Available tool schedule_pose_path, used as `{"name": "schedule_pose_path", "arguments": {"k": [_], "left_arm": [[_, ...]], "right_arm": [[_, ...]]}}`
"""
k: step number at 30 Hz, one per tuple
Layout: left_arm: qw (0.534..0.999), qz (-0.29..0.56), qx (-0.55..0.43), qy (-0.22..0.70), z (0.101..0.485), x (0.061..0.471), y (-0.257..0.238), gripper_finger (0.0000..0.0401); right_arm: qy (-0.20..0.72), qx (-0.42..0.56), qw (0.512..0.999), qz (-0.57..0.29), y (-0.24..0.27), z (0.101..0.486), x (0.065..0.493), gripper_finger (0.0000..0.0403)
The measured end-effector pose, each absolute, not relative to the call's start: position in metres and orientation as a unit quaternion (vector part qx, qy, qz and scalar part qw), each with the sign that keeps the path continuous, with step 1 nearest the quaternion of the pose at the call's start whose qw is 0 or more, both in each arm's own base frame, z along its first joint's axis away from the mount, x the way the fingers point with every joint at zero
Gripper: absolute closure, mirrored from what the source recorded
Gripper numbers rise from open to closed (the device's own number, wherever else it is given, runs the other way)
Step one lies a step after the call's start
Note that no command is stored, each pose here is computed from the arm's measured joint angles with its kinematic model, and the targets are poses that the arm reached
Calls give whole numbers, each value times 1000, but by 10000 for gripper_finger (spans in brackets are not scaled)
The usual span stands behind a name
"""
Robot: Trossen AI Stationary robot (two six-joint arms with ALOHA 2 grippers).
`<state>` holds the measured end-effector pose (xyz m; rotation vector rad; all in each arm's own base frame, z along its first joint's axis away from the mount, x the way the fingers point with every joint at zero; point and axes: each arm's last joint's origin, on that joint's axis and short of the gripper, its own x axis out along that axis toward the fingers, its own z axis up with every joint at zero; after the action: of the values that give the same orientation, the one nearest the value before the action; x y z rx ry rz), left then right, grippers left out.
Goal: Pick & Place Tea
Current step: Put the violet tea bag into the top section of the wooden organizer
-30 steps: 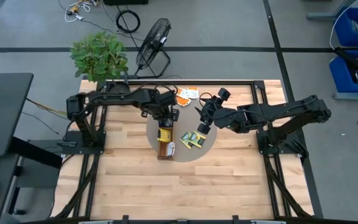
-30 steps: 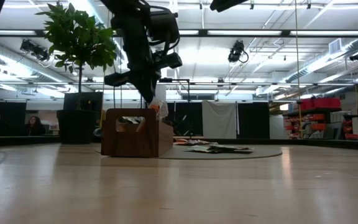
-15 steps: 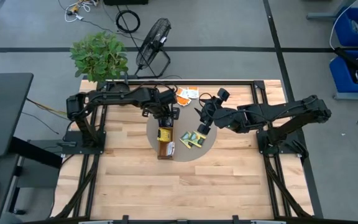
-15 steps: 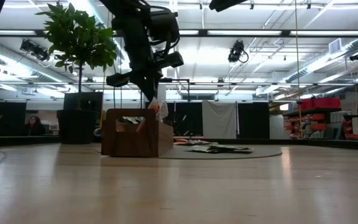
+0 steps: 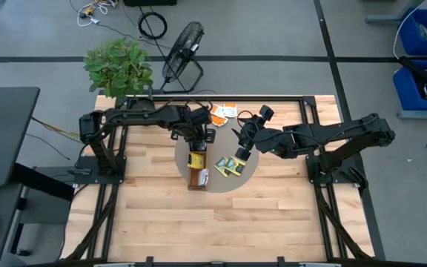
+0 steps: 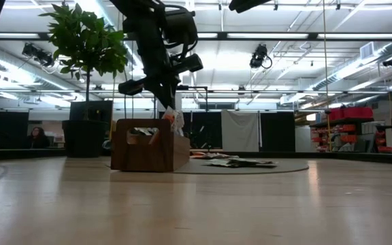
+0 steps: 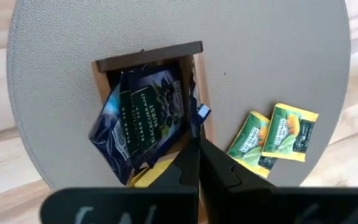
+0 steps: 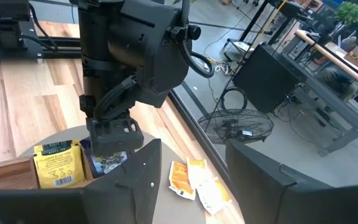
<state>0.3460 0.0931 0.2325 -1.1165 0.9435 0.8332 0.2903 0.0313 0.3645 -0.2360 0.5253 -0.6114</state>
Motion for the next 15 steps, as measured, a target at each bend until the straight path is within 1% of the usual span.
{"name": "schedule_pose_path", "arguments": {"k": [3, 10, 15], "left_arm": [[670, 366, -489, 421, 232, 346, 93, 399], [660, 368, -485, 440, 219, 351, 92, 399], [658, 372, -488, 436, 214, 355, 91, 399]], "right_arm": [[254, -112, 913, -297, 31, 365, 290, 216], [253, -106, 914, -298, 31, 364, 290, 216], [250, -104, 916, -296, 32, 365, 291, 216]]}}
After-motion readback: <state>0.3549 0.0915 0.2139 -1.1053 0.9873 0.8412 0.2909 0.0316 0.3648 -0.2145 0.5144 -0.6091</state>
